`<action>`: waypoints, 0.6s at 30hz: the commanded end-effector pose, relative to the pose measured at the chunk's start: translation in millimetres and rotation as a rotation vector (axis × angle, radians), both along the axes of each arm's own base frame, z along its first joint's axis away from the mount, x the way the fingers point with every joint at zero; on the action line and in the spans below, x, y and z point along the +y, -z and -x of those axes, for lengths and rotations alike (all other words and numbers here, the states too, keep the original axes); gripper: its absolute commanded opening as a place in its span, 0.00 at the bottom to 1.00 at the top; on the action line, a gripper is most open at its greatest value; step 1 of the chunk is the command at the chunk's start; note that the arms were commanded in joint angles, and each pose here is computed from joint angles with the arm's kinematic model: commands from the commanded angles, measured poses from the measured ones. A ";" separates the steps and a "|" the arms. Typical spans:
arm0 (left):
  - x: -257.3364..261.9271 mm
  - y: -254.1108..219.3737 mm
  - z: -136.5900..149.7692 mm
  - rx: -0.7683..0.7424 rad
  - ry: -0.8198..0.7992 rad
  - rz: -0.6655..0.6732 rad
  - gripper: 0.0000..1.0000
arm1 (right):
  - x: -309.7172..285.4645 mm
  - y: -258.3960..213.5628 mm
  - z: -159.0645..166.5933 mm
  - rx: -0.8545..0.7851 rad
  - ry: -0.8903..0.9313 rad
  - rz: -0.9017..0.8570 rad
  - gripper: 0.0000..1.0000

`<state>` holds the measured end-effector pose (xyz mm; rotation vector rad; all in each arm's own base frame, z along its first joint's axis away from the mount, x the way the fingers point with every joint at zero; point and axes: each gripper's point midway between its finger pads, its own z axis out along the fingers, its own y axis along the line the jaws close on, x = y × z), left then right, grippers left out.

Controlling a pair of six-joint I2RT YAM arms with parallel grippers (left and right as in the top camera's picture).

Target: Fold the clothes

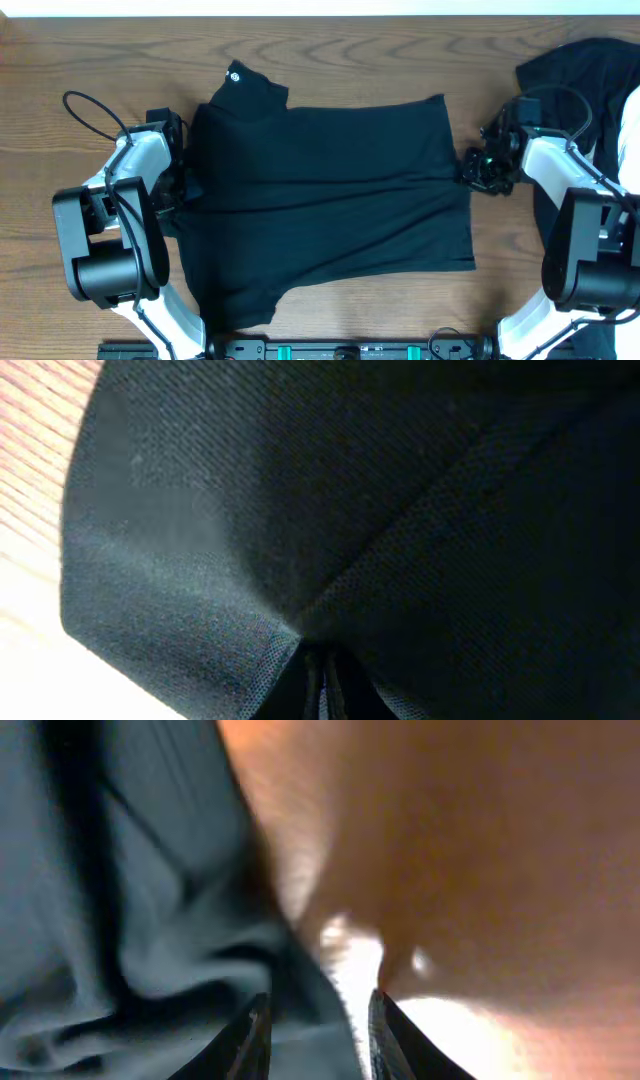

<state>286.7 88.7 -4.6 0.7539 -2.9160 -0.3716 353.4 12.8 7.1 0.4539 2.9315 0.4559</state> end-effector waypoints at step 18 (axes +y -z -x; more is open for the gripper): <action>-0.5 11.0 1.5 0.012 -0.004 0.017 0.08 | 45.5 -27.3 -56.1 -0.285 -0.143 -0.093 0.32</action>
